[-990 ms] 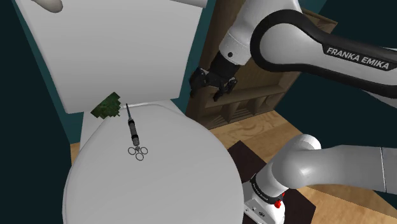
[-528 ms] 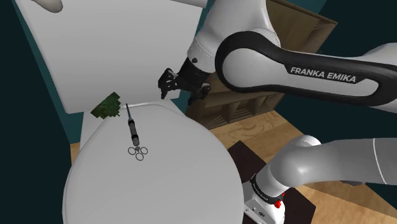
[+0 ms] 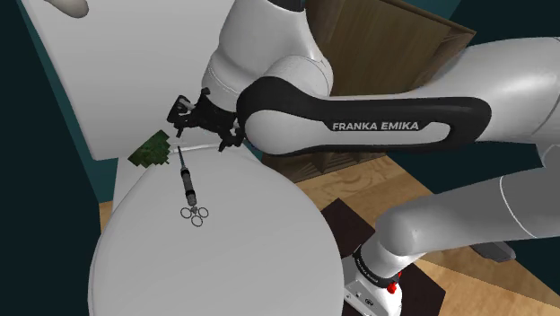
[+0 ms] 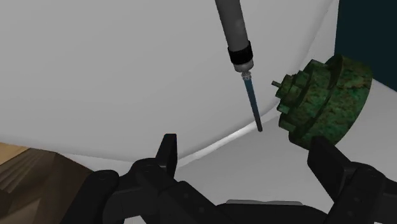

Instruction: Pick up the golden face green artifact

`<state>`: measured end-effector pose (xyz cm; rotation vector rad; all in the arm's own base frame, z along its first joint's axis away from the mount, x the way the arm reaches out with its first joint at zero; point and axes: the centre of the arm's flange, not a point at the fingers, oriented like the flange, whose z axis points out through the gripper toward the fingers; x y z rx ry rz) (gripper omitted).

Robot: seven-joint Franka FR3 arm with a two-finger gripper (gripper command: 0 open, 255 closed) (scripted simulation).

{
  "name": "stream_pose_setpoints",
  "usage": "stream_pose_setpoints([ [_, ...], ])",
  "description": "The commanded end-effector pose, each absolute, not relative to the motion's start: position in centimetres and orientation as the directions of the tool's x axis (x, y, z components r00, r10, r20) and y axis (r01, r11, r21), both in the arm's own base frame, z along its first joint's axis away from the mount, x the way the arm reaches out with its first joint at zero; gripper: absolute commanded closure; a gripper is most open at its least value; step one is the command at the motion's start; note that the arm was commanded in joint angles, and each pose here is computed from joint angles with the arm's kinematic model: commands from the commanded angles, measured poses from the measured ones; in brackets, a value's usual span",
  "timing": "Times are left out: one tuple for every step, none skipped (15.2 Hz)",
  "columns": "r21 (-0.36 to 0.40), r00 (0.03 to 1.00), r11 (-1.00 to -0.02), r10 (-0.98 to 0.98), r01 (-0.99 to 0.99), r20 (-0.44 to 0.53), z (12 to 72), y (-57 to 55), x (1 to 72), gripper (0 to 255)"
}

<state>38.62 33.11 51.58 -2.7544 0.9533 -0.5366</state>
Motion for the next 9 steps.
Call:
stream_pose_setpoints([
  [-0.301, 0.699, -0.756, -0.653, -0.581, 0.292, 51.1, 35.2, 39.7, 0],
  [-0.309, 0.684, -0.746, -0.665, -0.590, 0.300, 50.9, 36.3, 40.4, 0],
  [-0.318, 0.669, -0.736, -0.677, -0.598, 0.307, 50.7, 37.3, 41.1, 0],
  [-0.327, 0.654, -0.725, -0.688, -0.606, 0.314, 50.5, 38.3, 41.9, 0],
  [-0.335, 0.638, -0.714, -0.700, -0.614, 0.321, 50.3, 39.3, 42.6, 0],
  [-0.344, 0.623, -0.704, -0.711, -0.622, 0.328, 50.1, 40.3, 43.4, 0],
  [-0.353, 0.607, -0.693, -0.721, -0.629, 0.334, 49.9, 41.3, 44.3, 0],
  [-0.353, 0.607, -0.693, -0.721, -0.629, 0.334, 49.9, 41.3, 44.3, 0],
  [-0.353, 0.607, -0.693, -0.721, -0.629, 0.334, 49.4, 41.3, 44.3, 0],
])
